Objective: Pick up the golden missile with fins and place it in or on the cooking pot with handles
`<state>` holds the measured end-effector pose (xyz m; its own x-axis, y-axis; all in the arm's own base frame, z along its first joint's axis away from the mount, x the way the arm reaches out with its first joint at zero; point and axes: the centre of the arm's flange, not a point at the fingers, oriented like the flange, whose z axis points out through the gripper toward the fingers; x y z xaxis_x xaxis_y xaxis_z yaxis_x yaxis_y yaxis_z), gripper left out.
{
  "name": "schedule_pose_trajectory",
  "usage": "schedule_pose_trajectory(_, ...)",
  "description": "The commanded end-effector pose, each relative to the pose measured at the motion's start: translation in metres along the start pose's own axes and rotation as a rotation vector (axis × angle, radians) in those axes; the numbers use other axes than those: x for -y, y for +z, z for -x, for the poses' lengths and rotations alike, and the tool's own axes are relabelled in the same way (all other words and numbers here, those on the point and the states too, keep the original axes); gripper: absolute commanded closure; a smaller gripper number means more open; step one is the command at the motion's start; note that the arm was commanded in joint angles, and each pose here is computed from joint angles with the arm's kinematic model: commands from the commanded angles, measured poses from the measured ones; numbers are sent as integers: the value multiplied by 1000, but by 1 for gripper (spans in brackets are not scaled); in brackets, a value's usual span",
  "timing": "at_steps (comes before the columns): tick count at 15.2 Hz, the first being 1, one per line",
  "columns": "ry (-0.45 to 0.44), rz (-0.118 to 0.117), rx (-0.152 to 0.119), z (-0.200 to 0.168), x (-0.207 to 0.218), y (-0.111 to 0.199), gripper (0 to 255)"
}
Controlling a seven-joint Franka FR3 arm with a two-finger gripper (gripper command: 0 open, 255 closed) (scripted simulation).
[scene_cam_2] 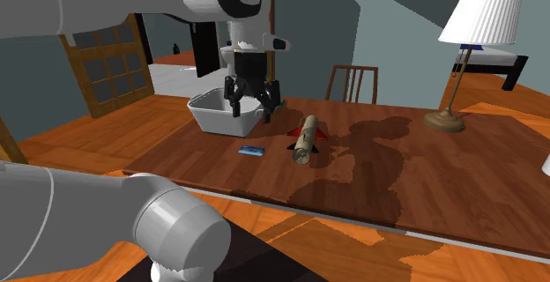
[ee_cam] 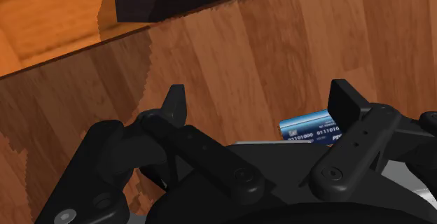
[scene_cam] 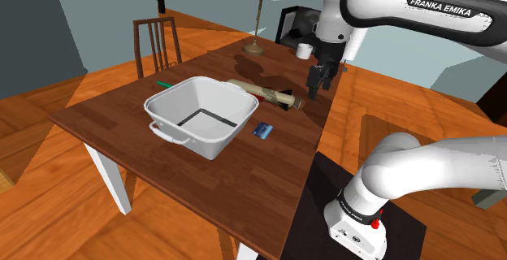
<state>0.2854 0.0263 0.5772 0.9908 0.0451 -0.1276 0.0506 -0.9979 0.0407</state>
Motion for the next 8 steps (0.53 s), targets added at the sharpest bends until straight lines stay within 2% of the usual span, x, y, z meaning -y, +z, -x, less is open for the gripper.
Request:
schedule_pose_trajectory(1, 0, 0, 0, 0, 0, 0, 0)
schedule_pose_trajectory(8, -105, 3, -19, -77, -32, 32, 0)
